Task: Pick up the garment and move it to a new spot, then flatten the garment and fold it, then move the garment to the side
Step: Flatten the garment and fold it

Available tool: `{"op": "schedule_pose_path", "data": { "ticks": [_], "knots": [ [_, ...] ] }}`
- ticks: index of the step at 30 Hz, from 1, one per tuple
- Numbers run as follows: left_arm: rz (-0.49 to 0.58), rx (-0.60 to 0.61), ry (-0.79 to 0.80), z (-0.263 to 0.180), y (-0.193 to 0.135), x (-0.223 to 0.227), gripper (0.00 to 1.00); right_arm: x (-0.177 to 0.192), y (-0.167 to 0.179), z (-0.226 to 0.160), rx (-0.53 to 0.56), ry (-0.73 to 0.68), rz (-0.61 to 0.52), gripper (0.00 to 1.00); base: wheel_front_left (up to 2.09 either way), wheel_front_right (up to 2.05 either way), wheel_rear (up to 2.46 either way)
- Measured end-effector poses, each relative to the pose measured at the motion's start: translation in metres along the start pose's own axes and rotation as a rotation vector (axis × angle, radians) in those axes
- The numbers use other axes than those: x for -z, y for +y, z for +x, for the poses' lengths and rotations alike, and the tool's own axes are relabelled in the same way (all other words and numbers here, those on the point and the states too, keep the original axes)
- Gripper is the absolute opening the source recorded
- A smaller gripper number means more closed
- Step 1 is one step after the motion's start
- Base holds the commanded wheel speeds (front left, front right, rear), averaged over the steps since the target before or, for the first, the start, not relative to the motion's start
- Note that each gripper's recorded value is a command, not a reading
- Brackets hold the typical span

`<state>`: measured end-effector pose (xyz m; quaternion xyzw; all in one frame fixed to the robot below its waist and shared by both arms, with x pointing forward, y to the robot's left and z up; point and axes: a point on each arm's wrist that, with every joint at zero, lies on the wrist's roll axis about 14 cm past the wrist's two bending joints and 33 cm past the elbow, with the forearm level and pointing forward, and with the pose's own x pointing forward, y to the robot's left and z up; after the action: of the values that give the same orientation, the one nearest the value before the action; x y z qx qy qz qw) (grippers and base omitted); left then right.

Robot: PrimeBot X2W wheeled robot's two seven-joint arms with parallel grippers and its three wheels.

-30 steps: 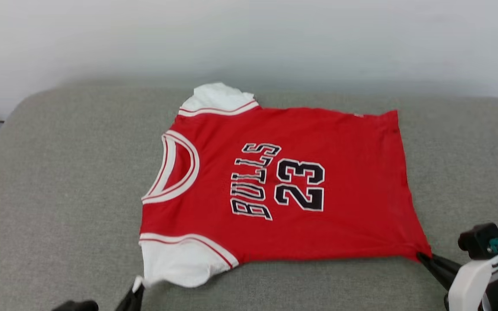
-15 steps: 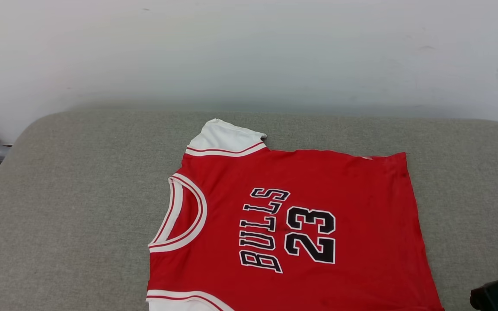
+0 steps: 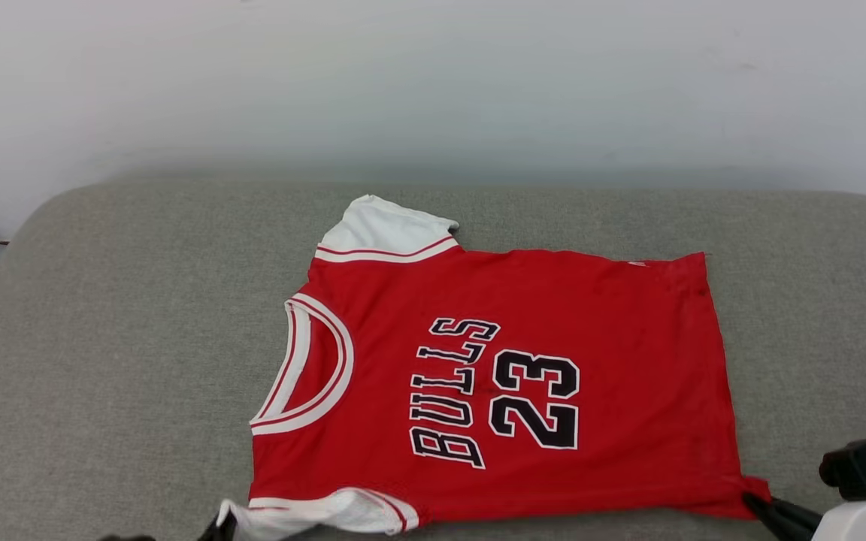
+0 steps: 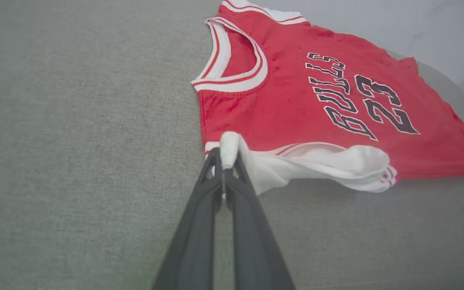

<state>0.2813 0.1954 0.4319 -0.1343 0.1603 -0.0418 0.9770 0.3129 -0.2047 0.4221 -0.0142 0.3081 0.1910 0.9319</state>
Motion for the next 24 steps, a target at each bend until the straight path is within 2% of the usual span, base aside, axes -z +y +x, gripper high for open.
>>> {"op": "schedule_pose_path", "data": {
  "ticks": [4, 12, 18, 24],
  "knots": [
    [0.06, 0.046, -0.062, 0.022, -0.005, -0.032, 0.0, -0.01, -0.002, 0.003, -0.001, -0.019, 0.014, 0.0, 0.0, 0.0, 0.0],
    [0.168, 0.146, -0.087, 0.072, -0.019, -0.074, 0.0, -0.028, -0.012, 0.014, 0.011, -0.041, 0.032, 0.0, 0.0, 0.0, 0.0],
    [0.229, 0.206, -0.046, 0.115, -0.027, -0.085, 0.0, -0.03, -0.022, 0.03, 0.021, -0.012, 0.058, 0.0, 0.0, 0.0, 0.0],
    [0.265, 0.215, 0.027, 0.157, -0.021, -0.076, 0.0, -0.028, -0.033, 0.049, 0.032, 0.023, 0.073, 0.0, 0.0, 0.0, 0.0]
  ]
}}
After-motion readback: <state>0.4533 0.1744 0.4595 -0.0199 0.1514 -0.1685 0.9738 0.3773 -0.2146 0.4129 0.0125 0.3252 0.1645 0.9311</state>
